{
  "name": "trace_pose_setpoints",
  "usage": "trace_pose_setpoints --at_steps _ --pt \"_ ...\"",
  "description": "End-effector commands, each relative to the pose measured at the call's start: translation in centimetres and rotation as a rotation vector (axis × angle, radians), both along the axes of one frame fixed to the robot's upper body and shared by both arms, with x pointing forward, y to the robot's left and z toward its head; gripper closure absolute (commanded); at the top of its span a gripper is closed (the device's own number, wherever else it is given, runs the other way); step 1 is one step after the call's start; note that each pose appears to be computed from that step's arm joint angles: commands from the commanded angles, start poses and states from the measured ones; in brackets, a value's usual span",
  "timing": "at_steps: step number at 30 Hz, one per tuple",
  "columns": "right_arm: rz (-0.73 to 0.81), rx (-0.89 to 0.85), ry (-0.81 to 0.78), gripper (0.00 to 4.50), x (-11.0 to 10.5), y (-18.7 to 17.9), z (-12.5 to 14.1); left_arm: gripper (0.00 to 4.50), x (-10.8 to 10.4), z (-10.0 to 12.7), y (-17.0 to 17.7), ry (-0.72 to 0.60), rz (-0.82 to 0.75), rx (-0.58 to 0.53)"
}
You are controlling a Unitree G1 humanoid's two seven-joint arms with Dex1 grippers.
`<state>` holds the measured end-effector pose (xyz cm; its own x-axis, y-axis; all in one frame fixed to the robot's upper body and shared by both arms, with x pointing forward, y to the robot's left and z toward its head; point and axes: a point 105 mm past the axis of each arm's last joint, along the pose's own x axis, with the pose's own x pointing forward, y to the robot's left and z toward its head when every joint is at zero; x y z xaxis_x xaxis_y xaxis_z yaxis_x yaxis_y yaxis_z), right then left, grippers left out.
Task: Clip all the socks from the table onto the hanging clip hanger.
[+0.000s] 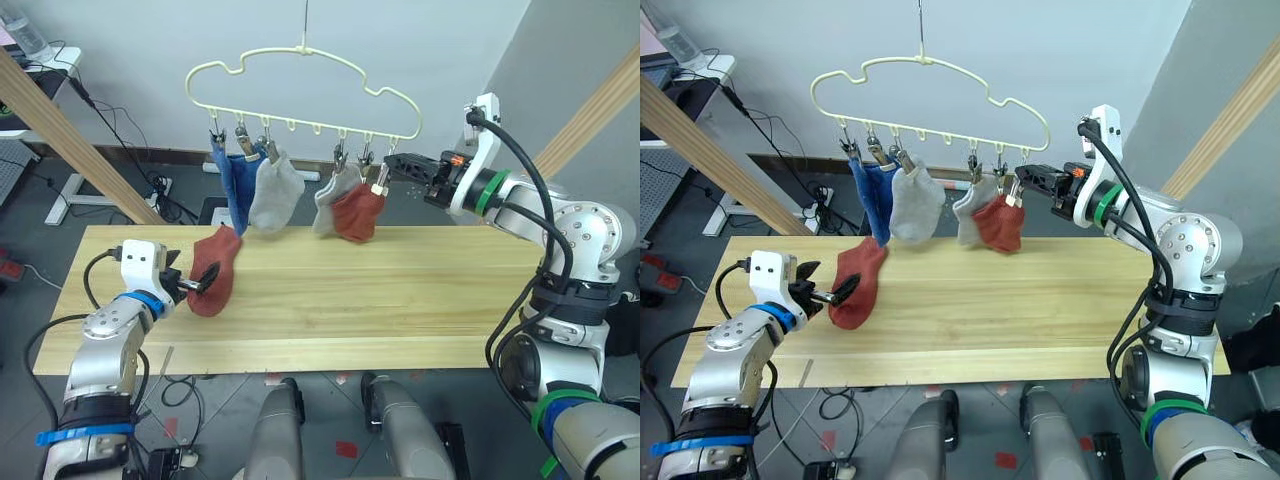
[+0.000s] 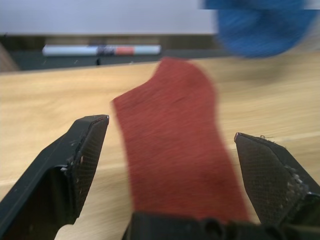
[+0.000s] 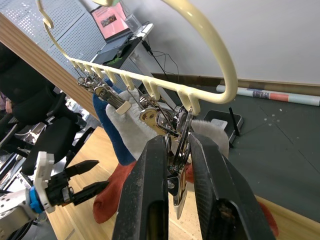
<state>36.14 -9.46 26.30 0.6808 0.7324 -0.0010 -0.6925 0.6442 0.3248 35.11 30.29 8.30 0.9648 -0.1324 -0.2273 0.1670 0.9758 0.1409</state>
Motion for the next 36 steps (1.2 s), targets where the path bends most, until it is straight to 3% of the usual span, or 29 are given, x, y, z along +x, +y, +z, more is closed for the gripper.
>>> trace_pose_setpoints --at_steps 1,10,14,17,21,26,32,36 --pt "0.018 0.015 -0.054 3.86 -0.5 0.3 1.5 0.0 0.9 -0.7 -0.3 0.02 -0.016 -0.05" --pt "0.005 0.021 -0.057 3.86 -0.3 0.6 1.5 0.0 4.0 -0.1 -0.6 -0.014 -0.02 -0.038" --pt "0.001 0.022 -0.06 3.86 -0.5 0.7 1.5 0.0 3.5 -3.2 -0.5 0.14 -0.029 0.078" --pt "-0.008 0.024 -0.062 3.86 -0.6 0.6 1.6 0.0 2.9 -4.4 -0.4 0.198 -0.036 0.082" --pt "-0.015 0.022 -0.065 3.88 -0.5 0.6 1.7 0.81 2.8 -4.4 -0.5 0.203 -0.054 0.068" --pt "-0.023 0.027 -0.062 3.88 -0.4 0.6 1.6 2.3 3.1 -3.2 -0.7 0.16 -0.087 0.09" --pt "-0.032 0.03 -0.056 3.88 -0.1 0.3 1.5 3.38 2.6 -1.4 -1.3 0.094 -0.139 0.13" --pt "-0.044 0.034 -0.051 3.88 0.2 0.2 1.4 4.42 2.4 0.6 -3.0 0.024 -0.179 0.1"
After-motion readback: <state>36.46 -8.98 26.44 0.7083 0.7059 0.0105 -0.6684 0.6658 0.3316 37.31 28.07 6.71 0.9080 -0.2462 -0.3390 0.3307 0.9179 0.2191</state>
